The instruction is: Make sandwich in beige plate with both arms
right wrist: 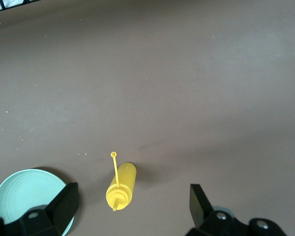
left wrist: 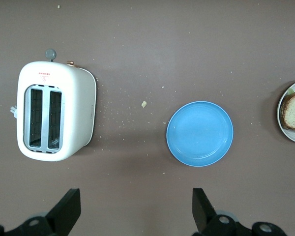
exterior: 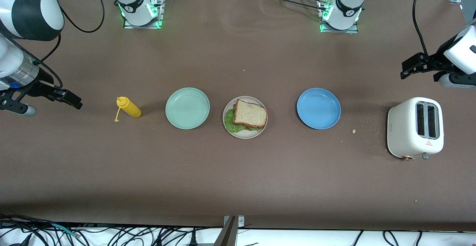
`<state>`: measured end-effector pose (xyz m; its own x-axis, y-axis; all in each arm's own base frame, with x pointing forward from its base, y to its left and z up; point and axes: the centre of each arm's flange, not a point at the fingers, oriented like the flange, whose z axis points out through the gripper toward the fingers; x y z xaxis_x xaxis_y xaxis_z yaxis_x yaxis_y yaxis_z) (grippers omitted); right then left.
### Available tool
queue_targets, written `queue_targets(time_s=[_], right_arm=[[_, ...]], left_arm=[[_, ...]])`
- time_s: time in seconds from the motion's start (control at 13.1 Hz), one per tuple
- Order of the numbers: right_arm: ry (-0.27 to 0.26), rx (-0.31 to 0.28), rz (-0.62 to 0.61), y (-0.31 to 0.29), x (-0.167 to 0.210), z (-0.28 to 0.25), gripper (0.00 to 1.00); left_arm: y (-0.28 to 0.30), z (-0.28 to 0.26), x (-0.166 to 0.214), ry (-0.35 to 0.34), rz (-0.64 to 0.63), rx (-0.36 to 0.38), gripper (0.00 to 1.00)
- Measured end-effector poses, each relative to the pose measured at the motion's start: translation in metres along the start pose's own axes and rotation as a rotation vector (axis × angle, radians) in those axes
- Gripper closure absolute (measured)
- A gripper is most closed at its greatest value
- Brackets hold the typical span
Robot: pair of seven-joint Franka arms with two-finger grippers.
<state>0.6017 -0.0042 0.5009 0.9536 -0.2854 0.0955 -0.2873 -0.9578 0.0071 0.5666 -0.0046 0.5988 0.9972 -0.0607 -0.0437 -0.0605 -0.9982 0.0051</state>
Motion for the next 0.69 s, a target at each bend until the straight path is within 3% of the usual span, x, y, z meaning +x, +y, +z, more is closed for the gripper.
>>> queue_targets(time_s=[0.69], right_arm=[[0.012, 0.007, 0.0, 0.001, -0.005, -0.02, 0.0]], left_arm=[[0.0, 0.014, 0.009, -0.025, 0.0, -0.001, 0.0]])
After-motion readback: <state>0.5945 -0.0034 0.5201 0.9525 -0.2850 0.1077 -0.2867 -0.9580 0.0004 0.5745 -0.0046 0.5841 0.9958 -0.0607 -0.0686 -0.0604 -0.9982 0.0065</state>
